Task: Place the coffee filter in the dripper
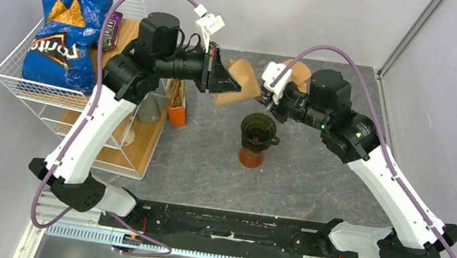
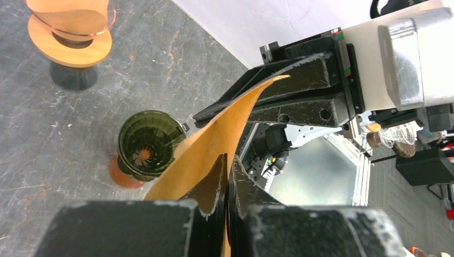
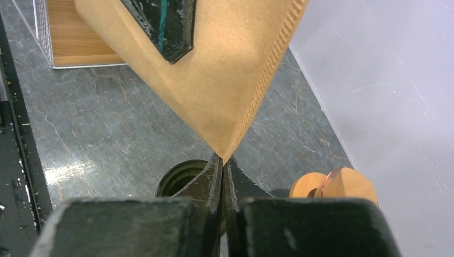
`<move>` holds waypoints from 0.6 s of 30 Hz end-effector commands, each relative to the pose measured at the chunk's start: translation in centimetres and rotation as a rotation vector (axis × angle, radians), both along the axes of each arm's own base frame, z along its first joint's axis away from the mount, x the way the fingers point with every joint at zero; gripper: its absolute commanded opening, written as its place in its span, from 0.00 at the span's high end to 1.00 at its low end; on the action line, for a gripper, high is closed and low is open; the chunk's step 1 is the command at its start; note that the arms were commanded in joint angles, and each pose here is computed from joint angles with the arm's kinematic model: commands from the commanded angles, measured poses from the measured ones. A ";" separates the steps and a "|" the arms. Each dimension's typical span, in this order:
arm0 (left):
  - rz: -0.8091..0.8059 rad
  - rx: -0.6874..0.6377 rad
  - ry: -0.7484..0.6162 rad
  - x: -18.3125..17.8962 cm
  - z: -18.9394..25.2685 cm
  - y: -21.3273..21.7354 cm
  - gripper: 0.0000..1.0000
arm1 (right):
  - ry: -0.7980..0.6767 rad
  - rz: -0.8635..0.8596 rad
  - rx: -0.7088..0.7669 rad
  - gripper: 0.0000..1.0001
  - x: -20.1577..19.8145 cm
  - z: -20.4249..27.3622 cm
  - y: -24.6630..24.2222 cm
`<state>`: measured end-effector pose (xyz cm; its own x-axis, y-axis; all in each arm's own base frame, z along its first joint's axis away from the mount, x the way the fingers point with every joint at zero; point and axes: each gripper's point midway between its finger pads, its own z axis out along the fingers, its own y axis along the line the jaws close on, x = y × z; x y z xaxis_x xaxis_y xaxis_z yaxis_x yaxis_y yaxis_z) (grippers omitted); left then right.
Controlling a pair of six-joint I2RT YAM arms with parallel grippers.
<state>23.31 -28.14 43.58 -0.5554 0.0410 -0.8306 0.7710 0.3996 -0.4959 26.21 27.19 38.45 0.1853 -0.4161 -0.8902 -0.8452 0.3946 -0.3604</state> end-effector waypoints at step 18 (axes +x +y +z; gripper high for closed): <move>0.191 -0.099 0.292 0.9 0.3 0.7 0.98 | -0.393 -0.082 -0.184 0.03 2.2 3.3 -2.6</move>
<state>24.22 -27.74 43.52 -0.7073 -0.0824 -0.7021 0.6024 0.4494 -0.6597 27.80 24.29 39.59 0.3600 -0.5752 -0.7346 -0.6787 0.3788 -0.6292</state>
